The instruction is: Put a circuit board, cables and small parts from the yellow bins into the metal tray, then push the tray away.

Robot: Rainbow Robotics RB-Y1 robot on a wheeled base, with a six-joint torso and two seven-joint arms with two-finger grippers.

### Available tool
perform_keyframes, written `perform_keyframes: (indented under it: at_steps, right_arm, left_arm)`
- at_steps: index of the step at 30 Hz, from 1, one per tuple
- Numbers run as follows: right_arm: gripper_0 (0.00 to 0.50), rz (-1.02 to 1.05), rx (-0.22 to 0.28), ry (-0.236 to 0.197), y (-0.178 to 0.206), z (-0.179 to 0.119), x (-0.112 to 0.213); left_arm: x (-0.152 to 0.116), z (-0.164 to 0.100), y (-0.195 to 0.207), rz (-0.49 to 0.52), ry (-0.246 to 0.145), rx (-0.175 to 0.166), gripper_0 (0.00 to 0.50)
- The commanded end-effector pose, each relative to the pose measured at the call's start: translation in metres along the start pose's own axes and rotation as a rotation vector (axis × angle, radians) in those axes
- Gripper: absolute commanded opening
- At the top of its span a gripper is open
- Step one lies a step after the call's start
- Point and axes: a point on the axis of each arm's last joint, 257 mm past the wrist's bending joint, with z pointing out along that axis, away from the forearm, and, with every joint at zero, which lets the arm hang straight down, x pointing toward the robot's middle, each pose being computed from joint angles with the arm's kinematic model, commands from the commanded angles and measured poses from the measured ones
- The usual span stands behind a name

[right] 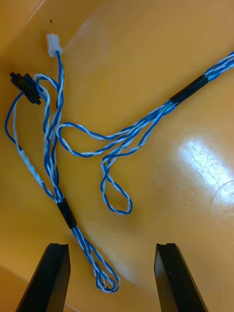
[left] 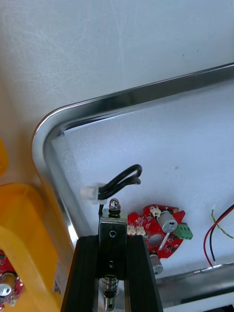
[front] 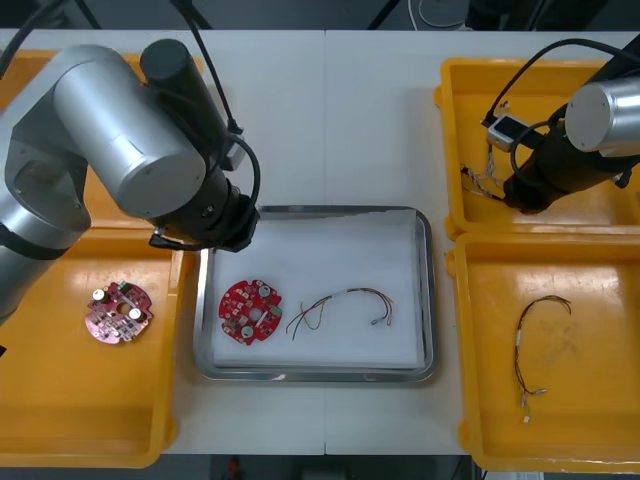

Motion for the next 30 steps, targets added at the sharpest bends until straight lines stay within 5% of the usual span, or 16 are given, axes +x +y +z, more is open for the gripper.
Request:
perform_keyframes:
  at_steps: [1,15,19,23,25,26,27,28,30]
  right_arm:
    - [0.500,-0.018,-0.010,-0.048,0.005,-0.001,-0.026]
    - [0.500,0.022,-0.062,-0.044,0.021,0.006,-0.026]
    - [0.500,0.028,-0.063,-0.039,0.020,0.007,-0.024]
    - [0.500,0.033,-0.069,-0.029,0.021,0.010,-0.020]
    - [0.500,0.036,-0.067,-0.024,0.020,0.012,-0.018]
    - [0.500,0.036,-0.066,-0.023,0.020,0.012,-0.018]
    - [0.437,0.038,-0.068,-0.020,0.020,0.013,-0.016]
    - [0.285,0.039,-0.069,-0.018,0.021,0.013,-0.016]
    - [0.133,0.049,-0.074,-0.015,0.021,0.014,-0.014]
  left_arm:
    - [0.007,0.023,-0.009,-0.078,0.000,0.001,0.000]
    - [0.002,0.070,-0.008,-0.096,-0.023,-0.015,0.002]
    - [0.005,0.072,-0.010,-0.101,-0.016,-0.013,0.046]
    - [0.007,0.073,-0.012,-0.105,-0.013,-0.013,0.264]
    - [0.008,0.073,-0.012,-0.107,-0.012,-0.013,0.498]
    - [0.007,0.073,-0.012,-0.108,-0.013,-0.013,0.500]
    - [0.008,0.073,-0.013,-0.110,-0.013,-0.012,0.500]
    - [0.007,0.072,-0.013,-0.112,-0.015,-0.011,0.500]
    - [0.006,0.071,-0.015,-0.113,-0.020,-0.009,0.500]
